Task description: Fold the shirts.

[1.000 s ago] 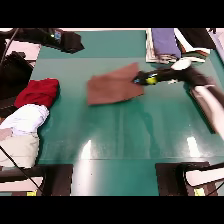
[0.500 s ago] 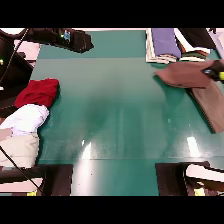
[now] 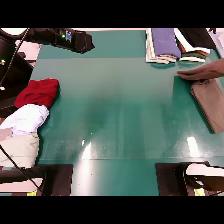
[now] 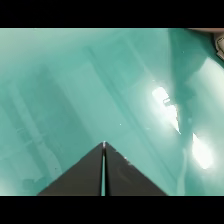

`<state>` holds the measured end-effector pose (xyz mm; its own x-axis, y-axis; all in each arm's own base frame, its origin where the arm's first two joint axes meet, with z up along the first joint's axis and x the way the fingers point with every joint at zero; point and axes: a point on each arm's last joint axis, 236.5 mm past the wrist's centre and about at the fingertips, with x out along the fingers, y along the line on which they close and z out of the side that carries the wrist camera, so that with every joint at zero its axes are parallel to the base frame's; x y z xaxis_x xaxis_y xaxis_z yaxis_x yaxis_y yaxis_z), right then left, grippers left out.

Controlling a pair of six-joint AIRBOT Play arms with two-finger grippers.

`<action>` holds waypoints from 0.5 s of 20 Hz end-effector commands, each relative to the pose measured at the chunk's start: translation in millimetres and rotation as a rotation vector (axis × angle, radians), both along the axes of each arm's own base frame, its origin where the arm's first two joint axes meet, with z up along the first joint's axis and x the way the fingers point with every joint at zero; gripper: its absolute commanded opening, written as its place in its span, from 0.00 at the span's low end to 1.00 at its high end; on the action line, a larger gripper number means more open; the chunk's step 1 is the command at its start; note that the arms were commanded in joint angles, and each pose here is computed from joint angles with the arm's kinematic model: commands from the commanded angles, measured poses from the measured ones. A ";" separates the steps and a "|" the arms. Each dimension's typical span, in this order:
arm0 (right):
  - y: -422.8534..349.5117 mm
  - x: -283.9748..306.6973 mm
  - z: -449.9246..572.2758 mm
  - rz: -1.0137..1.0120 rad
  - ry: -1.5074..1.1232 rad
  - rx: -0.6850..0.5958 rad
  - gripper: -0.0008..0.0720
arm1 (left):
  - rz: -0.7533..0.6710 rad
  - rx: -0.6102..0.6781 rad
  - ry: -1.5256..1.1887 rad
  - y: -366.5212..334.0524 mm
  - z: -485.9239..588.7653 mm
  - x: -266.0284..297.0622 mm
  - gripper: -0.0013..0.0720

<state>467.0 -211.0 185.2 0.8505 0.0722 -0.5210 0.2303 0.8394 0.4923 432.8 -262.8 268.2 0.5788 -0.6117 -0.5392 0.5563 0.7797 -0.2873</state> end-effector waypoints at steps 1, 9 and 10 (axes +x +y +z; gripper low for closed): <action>-10.3 10.8 46.0 -0.004 -0.087 -0.082 0.03 | -0.003 0.004 0.007 -0.1 -1.9 -1.0 0.05; -30.7 -43.6 18.9 0.030 0.119 -0.159 0.03 | -0.004 0.009 0.008 0.3 -2.8 -1.1 0.05; -35.3 -58.1 2.9 0.028 0.188 -0.174 0.03 | -0.009 0.015 0.008 0.5 -3.8 -1.9 0.05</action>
